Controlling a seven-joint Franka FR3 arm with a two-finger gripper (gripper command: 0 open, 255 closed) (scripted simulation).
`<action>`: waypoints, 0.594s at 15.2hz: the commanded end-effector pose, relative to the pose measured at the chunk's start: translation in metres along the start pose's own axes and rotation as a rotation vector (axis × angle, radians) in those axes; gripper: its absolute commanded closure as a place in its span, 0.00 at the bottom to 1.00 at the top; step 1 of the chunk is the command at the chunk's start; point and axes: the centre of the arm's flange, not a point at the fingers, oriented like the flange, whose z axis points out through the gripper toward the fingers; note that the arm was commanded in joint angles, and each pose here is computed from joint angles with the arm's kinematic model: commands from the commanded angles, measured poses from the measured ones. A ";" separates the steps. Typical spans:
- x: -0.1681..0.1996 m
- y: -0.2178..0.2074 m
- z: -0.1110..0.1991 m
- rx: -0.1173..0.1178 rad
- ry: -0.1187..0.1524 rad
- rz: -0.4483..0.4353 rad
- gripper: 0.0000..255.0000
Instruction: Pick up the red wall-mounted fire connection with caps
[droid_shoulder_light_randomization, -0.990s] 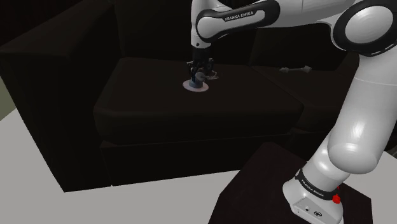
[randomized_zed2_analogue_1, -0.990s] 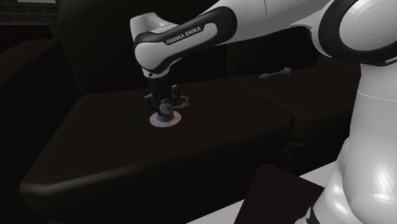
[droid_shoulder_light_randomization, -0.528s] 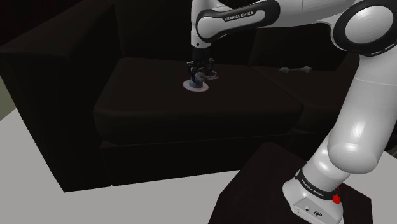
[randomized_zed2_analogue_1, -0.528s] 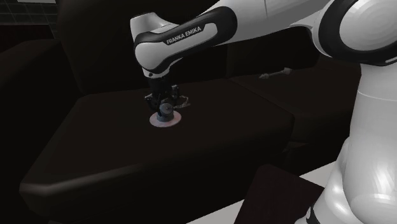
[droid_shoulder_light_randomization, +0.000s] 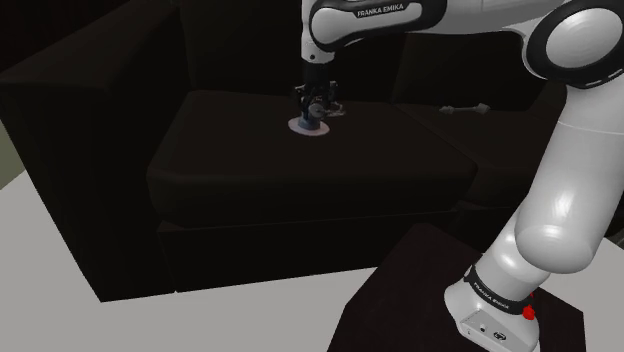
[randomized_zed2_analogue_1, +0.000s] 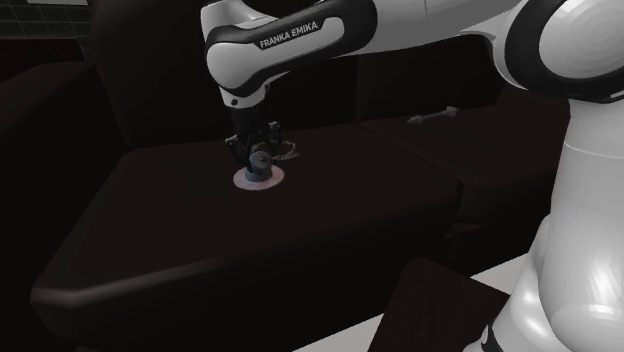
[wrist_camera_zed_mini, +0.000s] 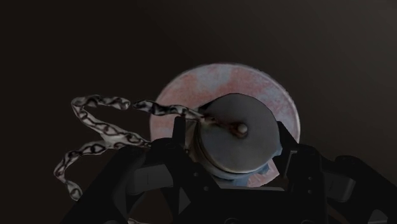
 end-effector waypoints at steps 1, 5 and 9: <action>0.001 0.001 -0.010 0.000 0.000 0.000 1.00; 0.002 0.004 -0.031 0.000 0.000 0.000 1.00; 0.003 0.007 -0.047 0.000 0.000 0.000 1.00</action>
